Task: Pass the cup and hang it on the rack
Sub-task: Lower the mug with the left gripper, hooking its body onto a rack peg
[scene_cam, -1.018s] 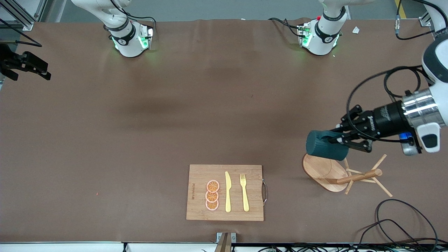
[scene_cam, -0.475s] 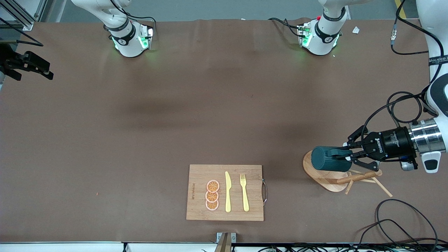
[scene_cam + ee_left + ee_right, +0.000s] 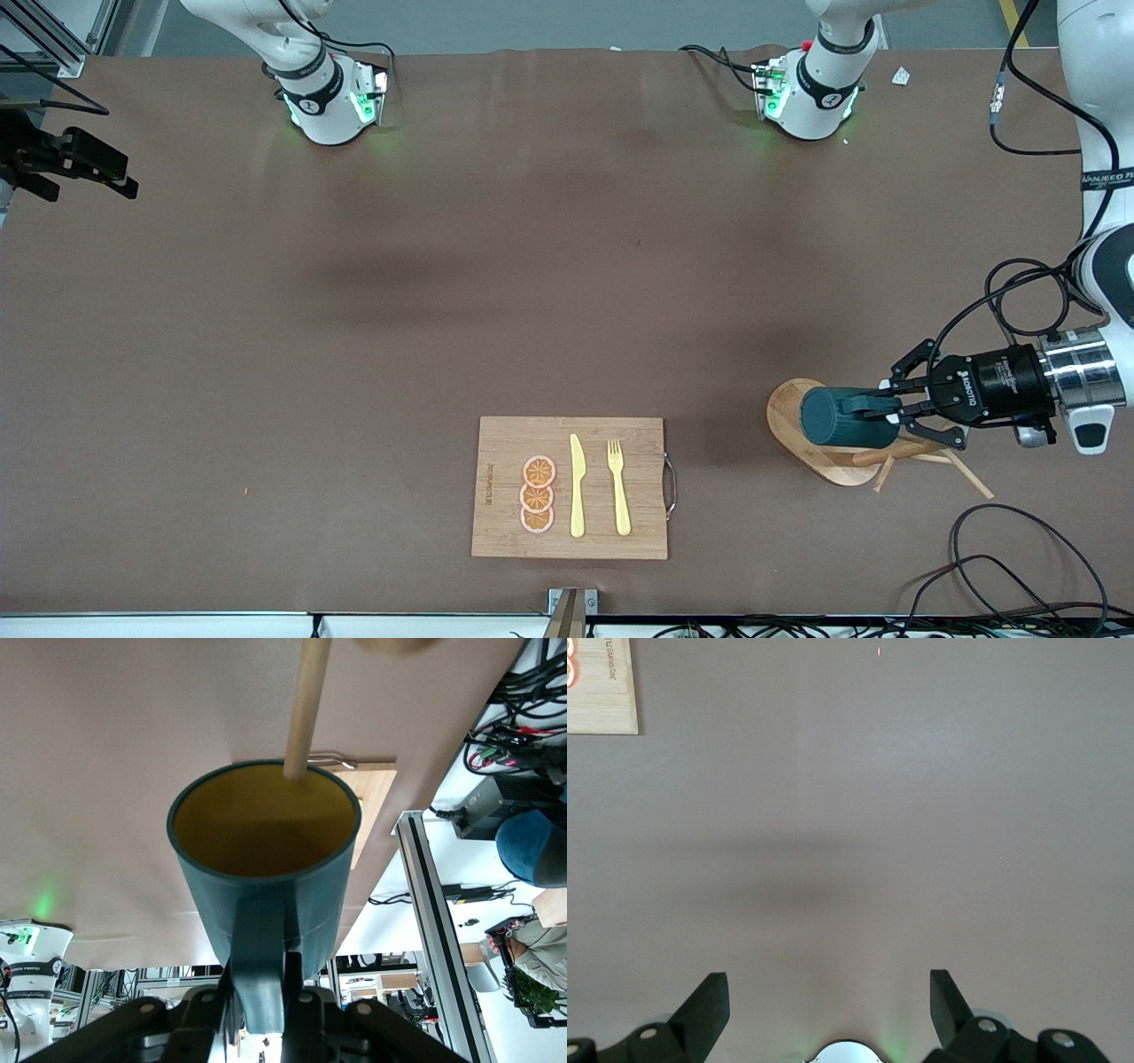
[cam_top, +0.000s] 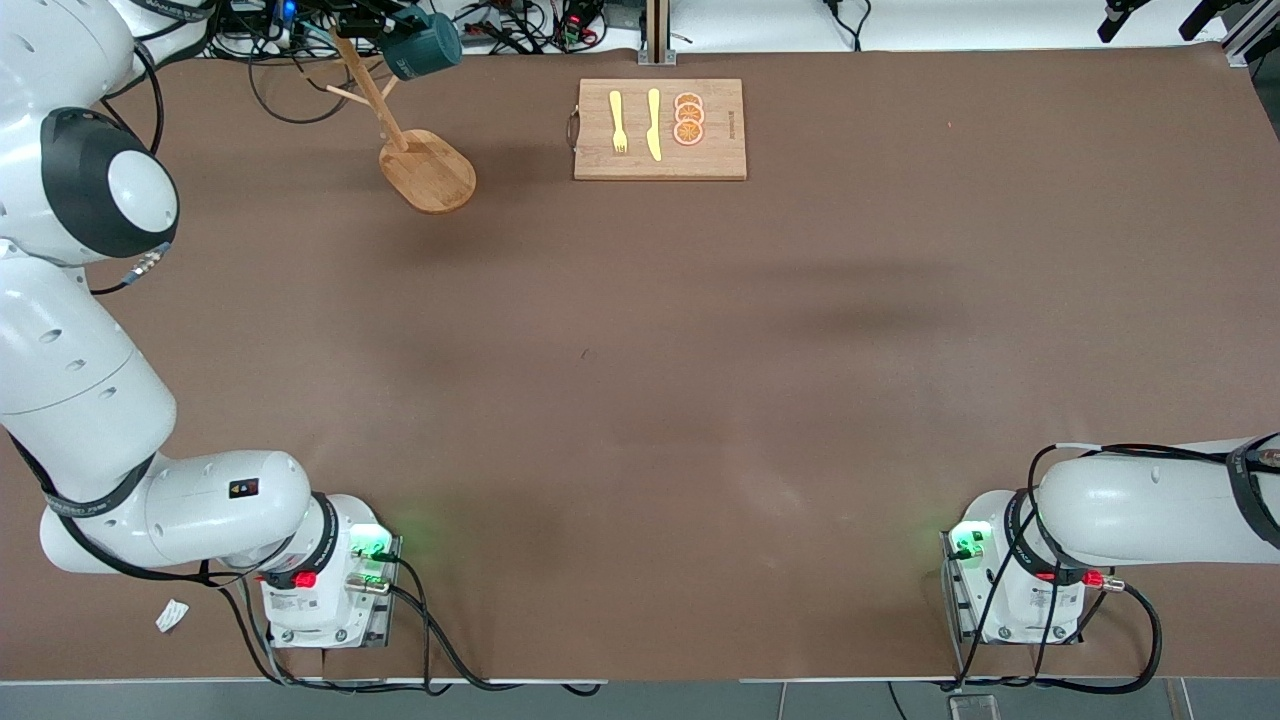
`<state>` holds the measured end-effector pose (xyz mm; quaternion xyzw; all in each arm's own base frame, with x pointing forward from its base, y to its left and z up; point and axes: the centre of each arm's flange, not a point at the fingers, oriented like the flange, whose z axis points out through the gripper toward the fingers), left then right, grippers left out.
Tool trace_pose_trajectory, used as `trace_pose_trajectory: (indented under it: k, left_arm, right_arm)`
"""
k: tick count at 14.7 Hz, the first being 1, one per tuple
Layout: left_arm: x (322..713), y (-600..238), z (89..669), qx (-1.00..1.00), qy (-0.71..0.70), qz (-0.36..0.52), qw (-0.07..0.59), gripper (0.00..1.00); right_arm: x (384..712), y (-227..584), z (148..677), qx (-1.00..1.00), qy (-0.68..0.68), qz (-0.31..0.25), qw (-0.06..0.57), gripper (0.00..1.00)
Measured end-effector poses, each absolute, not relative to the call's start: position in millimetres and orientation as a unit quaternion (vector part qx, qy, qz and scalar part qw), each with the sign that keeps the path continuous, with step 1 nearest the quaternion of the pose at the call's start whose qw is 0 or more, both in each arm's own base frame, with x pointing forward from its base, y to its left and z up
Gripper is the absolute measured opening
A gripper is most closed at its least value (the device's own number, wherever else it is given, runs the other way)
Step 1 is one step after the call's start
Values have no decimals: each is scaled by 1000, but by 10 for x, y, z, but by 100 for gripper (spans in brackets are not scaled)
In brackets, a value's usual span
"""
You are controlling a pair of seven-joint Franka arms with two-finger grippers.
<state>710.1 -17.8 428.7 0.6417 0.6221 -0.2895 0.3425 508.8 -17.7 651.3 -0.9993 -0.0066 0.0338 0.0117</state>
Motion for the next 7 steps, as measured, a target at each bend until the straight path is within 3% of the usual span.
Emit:
trace_pose_trajectory:
  k: [7]
  left_arm:
    - [7138, 8, 4054, 637, 626, -292, 342, 21]
  right_arm:
    - [5084, -172, 6520, -999, -7, 33, 12, 100]
